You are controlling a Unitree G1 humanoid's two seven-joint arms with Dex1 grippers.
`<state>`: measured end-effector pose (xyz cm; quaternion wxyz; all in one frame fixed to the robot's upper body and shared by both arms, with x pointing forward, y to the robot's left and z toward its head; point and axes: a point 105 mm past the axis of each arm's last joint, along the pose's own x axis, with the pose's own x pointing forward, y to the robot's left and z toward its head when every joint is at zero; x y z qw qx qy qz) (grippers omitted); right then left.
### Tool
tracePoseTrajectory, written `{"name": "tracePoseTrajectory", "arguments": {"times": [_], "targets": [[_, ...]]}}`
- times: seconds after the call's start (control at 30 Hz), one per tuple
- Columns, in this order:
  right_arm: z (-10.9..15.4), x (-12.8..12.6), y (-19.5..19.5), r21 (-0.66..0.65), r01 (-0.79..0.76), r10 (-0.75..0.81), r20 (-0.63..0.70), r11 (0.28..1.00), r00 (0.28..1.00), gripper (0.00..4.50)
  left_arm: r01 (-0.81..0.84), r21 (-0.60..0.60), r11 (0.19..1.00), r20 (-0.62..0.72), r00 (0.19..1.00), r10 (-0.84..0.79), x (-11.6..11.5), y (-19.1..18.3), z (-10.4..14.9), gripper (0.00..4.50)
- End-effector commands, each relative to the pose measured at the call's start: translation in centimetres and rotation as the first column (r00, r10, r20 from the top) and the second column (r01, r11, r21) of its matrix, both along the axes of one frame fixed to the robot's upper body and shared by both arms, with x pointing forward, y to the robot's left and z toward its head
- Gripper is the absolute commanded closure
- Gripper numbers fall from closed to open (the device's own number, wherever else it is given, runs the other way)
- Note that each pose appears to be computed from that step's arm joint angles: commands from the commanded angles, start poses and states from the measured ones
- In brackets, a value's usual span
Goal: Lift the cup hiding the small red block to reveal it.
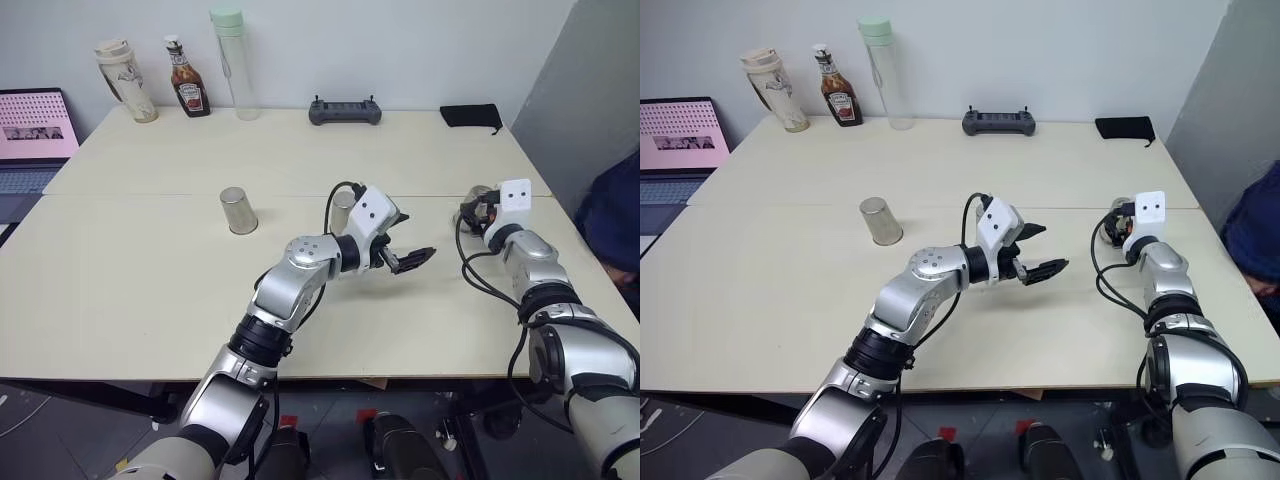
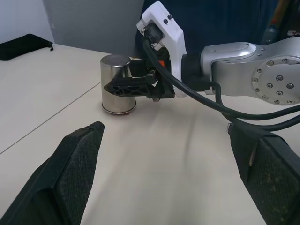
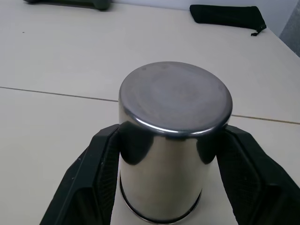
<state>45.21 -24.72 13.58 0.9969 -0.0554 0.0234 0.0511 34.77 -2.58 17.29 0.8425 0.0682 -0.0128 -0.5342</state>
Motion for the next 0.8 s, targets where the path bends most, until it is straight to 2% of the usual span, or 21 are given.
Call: {"name": "tracePoseTrajectory", "arguments": {"times": [0.03,0.17,0.27,0.37,0.47,0.6,0.77,0.8], "targets": [[5.1,0.1,-0.1,0.133,-0.024,0.004,0.154,0.991,0.988,1.84,0.014,-0.019,1.000,0.048,0.999,-0.013,-0.3,0.1,1.3,0.00],[7.6,-1.3,0.2,0.155,-0.044,0.012,0.199,0.987,0.980,1.84,0.036,-0.018,0.999,0.039,0.999,-0.035,-0.8,-0.2,1.1,0.00],[8.4,-3.3,-0.6,0.097,0.020,-0.037,0.173,0.995,0.984,1.84,0.042,-0.013,0.999,0.026,0.999,-0.041,-0.9,-0.2,0.7,0.00],[6.9,-5.1,-2.2,0.025,0.128,-0.130,0.109,0.991,0.985,1.84,0.041,-0.007,0.999,0.019,0.999,-0.041,-0.7,0.0,0.5,0.00],[4.1,-6.1,-3.3,0.033,0.183,-0.185,0.048,0.982,0.982,1.84,0.034,0.009,0.999,0.024,0.999,-0.034,-0.4,0.0,0.2,0.00],[0.7,-6.0,-3.7,0.112,0.213,-0.212,-0.023,0.971,0.977,1.84,0.040,0.023,0.999,0.034,0.999,-0.041,-0.4,0.0,0.1,0.00],[-1.1,-5.5,-3.9,0.141,0.236,-0.228,-0.070,0.962,0.971,1.84,0.022,0.007,1.000,0.041,0.999,-0.022,-0.1,0.2,0.7,0.00],[-1.5,-5.5,-4.2,0.130,0.253,-0.243,-0.085,0.959,0.966,1.49,0.022,0.008,1.000,0.041,0.999,-0.022,0.0,0.3,0.7,0.00]]}}
